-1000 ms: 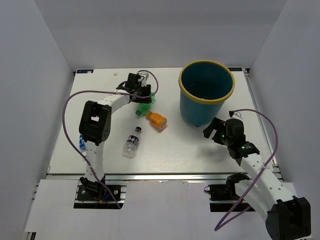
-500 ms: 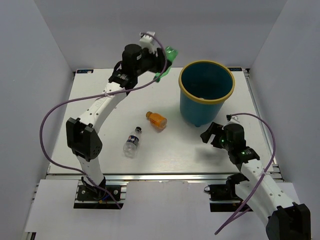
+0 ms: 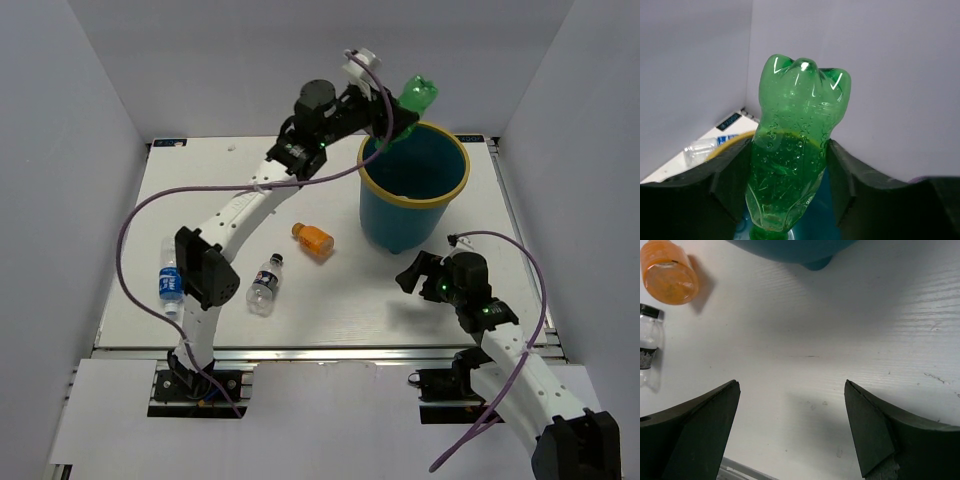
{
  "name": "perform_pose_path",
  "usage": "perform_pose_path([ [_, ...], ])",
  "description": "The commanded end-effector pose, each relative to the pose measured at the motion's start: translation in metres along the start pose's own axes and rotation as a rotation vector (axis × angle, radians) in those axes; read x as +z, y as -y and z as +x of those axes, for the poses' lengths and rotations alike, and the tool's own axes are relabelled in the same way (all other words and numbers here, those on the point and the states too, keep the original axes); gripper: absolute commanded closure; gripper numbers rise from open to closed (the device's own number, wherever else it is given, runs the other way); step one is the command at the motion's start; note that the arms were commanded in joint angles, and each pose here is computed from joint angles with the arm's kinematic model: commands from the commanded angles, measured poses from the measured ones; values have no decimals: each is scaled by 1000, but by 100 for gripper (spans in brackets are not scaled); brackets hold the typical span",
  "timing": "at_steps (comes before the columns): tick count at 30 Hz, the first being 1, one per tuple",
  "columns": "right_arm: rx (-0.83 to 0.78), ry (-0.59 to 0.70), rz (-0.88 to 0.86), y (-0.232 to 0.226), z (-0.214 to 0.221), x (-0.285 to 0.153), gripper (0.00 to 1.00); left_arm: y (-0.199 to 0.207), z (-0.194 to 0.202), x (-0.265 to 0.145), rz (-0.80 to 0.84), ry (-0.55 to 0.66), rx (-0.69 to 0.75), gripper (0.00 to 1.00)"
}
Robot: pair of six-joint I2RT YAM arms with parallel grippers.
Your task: Put the plastic bottles in the bin
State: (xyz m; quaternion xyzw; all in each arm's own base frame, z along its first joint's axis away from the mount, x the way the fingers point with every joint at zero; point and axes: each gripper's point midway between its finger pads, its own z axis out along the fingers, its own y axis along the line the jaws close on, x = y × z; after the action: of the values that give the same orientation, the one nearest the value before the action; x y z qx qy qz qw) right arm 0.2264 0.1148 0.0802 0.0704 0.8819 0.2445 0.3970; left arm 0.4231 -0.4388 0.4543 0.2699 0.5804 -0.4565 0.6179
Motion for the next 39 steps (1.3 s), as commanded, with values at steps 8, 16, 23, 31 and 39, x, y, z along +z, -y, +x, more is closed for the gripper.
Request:
perform_pose_path([
  [8,-132,47,-157,-33,-10,-12,11,3,6,3,-69,-38,40,2],
  [16,-290,-14,-237,-74,14,-11,11,-46,19,-77,-453,-110,64,2],
  [23,-612,-62,-272,-129,45,-5,11,-101,77,-219,-816,-143,-127,2],
  [31,-977,-43,-129,-189,31,46,11,-127,139,-352,-1146,-125,-270,2],
  [39,-1067,-67,-162,-252,-8,101,11,-130,170,-402,-1361,-145,-354,2],
])
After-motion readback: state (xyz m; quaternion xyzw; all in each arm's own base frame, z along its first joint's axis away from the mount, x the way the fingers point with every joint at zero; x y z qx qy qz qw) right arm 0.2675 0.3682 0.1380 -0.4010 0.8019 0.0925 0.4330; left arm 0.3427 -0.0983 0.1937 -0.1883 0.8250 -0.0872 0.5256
